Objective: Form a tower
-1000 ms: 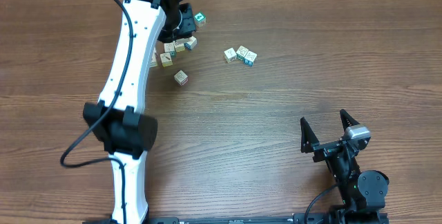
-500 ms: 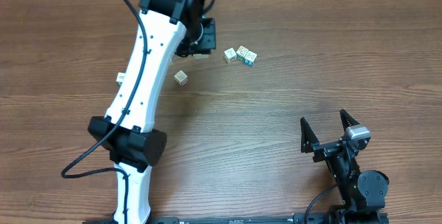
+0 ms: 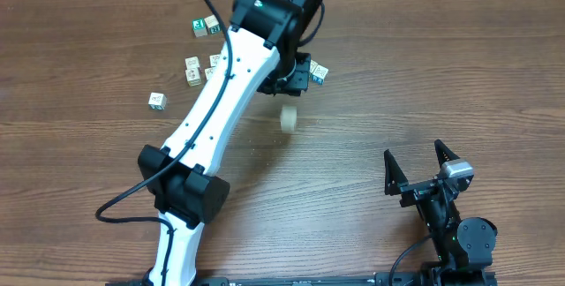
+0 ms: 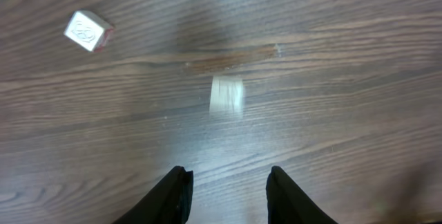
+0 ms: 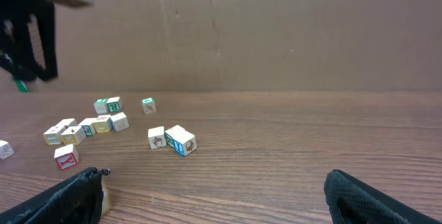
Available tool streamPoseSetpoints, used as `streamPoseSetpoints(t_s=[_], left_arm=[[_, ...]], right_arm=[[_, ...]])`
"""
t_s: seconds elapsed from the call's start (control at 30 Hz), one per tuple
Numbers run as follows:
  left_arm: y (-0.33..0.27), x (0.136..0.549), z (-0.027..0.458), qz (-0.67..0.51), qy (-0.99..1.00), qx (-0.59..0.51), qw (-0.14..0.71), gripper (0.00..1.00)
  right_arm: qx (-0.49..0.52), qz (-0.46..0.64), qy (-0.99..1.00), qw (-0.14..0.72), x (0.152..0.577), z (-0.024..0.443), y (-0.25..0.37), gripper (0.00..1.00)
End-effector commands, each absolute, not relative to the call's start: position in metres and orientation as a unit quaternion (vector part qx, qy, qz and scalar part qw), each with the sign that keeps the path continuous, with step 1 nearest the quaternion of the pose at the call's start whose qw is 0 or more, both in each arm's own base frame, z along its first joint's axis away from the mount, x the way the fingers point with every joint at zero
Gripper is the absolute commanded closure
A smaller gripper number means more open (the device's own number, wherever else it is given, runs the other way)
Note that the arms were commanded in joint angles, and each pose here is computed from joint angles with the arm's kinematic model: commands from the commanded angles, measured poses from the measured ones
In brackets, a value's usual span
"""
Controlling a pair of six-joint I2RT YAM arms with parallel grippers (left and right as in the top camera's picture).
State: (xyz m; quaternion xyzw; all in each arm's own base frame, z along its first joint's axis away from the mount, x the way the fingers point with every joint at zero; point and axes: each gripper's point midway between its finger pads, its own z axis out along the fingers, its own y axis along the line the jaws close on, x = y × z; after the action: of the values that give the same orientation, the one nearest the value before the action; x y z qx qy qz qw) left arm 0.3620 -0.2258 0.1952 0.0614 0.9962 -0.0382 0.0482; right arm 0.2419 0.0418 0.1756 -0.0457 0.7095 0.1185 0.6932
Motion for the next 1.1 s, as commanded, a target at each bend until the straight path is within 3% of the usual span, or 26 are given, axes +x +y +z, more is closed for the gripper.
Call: streamPoseSetpoints(t_s=[0.0,0.4,0.57,0.67,0.77,0.83,1.07], left_arm=[[-0.229,0.359,0.178,-0.028,0.998,0.042,0.040,0.66],[-0.236,0.345,0.090,-0.016,1.000,0.016,-0.011,0.63],[-0.259,0.317,0.079,-0.098,0.983,0.136,-0.071,0.60],[-0.269,0.302,0.083,-0.141,0.967,0.188,-0.097,0.50],[-0.270,0.290,0.085,-0.144,0.960,0.208,-0.117,0.27],[-0.272,0.281,0.083,-0.142,0.954,0.234,-0.123,0.19],[-0.282,0.251,0.063,-0.104,0.927,0.336,-0.129,0.27]], right_arm=[[-0.046,0.116,0.709,0.694,0.242,0.173,0.041,0.00],[-0.046,0.116,0.709,0.694,0.242,0.173,0.041,0.00],[-0.046,0.116,0.709,0.694,0.242,0.173,0.041,0.00],[-0.046,0.116,0.709,0.694,0.242,0.173,0.041,0.00],[-0.046,0.116,0.709,0.694,0.242,0.173,0.041,0.00],[-0.047,0.116,0.709,0.694,0.242,0.173,0.041,0.00],[-0.046,0.116,0.709,0.694,0.242,0.173,0.041,0.00]])
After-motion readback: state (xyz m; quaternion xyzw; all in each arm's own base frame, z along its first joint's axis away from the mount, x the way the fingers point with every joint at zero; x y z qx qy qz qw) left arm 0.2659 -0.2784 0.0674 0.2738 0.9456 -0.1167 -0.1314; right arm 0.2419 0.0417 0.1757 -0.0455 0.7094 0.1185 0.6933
